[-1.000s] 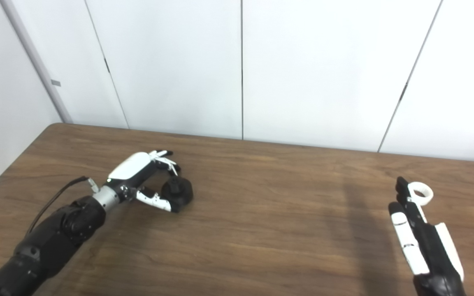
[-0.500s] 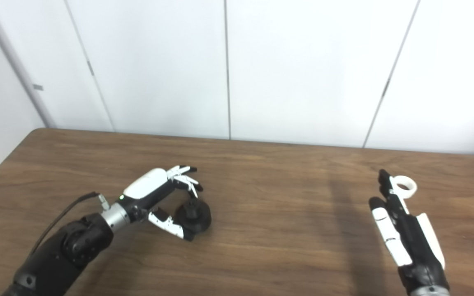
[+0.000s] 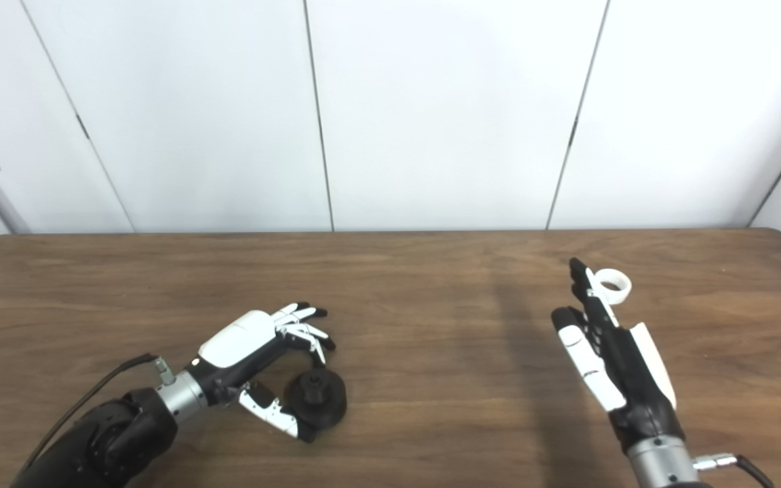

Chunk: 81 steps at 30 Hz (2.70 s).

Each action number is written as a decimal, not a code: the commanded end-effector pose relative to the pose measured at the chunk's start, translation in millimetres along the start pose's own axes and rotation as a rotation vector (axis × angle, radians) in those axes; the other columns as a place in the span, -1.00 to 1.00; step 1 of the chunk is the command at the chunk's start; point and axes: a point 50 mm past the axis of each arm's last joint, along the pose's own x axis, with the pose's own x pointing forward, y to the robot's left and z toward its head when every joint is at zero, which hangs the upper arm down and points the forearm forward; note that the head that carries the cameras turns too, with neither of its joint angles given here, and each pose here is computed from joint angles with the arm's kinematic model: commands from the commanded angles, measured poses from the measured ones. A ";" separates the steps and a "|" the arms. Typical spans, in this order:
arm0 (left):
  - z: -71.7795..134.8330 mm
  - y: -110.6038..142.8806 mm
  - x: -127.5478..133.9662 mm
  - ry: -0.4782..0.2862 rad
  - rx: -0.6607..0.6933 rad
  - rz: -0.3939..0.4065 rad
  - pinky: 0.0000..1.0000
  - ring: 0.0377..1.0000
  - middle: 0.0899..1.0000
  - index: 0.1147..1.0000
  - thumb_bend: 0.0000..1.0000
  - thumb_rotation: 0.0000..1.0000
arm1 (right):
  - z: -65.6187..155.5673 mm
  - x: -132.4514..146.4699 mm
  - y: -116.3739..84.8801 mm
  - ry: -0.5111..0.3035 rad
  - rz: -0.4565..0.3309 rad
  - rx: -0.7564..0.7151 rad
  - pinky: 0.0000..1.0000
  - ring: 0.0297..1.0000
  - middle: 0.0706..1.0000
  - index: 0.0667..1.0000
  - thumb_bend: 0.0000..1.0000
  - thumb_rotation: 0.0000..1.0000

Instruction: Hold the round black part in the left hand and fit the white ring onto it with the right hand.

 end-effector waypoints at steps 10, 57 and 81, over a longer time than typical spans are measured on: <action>6.7 9.5 15.3 -0.132 0.199 0.054 1.00 0.90 0.44 -0.17 0.05 -0.90 | 18.2 2.3 -3.4 -0.090 -0.044 -0.007 0.86 1.00 1.00 0.96 -0.05 0.78; 21.8 -27.3 18.0 -0.158 0.056 -0.029 0.99 0.82 0.47 -0.17 0.05 -0.90 | 46.8 -5.7 -23.1 -0.124 -0.061 -0.031 0.87 0.98 1.00 0.95 0.01 0.79; 14.8 -17.0 16.1 -0.163 0.110 -0.033 1.00 0.82 0.46 -0.17 0.05 -0.90 | 43.6 5.5 -63.3 -0.095 -0.173 -0.220 0.70 0.83 0.83 0.79 -0.02 0.02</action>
